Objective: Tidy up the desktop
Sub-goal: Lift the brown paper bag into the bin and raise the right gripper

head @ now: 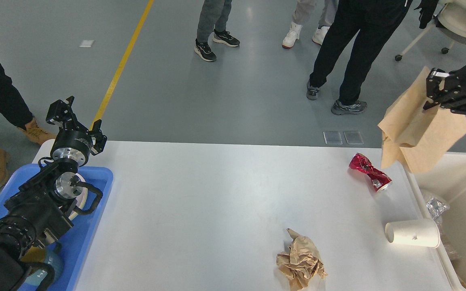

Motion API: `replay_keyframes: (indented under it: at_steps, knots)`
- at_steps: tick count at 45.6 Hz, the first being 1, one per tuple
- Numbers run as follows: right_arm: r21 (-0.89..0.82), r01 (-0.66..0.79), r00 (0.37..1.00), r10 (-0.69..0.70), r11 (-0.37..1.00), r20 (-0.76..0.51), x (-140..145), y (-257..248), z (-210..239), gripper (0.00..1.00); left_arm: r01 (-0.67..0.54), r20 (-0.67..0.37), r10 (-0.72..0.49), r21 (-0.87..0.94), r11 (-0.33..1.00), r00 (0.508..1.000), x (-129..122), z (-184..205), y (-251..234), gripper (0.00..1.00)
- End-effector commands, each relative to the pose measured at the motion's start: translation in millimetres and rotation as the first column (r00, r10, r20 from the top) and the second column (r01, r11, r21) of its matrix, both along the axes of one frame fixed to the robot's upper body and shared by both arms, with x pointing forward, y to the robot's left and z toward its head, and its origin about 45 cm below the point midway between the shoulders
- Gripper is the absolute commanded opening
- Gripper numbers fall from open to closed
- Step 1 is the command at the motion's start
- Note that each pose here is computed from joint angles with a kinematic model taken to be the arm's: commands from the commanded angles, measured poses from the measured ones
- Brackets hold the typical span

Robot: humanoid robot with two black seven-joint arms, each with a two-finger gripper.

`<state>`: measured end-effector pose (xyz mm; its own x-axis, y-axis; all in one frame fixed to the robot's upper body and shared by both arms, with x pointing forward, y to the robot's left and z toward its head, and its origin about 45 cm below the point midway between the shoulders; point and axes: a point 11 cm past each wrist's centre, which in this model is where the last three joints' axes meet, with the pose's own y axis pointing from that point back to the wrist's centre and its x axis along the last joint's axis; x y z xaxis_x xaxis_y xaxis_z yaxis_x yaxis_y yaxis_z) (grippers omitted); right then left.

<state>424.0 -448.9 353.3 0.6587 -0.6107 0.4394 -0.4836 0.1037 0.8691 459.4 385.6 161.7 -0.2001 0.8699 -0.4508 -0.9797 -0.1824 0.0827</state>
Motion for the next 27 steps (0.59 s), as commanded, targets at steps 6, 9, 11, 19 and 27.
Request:
replay_keyframes:
  at_steps: [6,9,11,19,27]
  knots:
    - [-0.132,0.229,0.973,-0.226,0.964,0.043,-34,-87,-72,0.0,0.0,0.0,0.0,0.0,1.0,1.0,0,0,0,0.96]
    - [-0.195,0.28,0.96,-0.275,0.94,0.053,-50,-109,-98,0.07,0.0,0.0,0.0,0.0,1.0,1.0,0,0,0,0.96]
    - [-0.25,0.312,0.95,-0.305,0.917,0.069,-62,-125,-115,0.31,0.0,0.0,0.0,0.0,1.0,1.0,0,0,0,0.96]
    - [-0.378,0.334,0.942,-0.317,0.864,0.109,-82,-143,-165,1.0,0.0,0.0,0.0,0.0,1.0,1.0,0,0,0,0.96]
    - [-0.378,0.333,0.94,-0.337,0.864,0.056,-103,-145,-190,1.0,0.0,0.0,0.0,0.0,1.0,1.0,0,0,0,0.96]
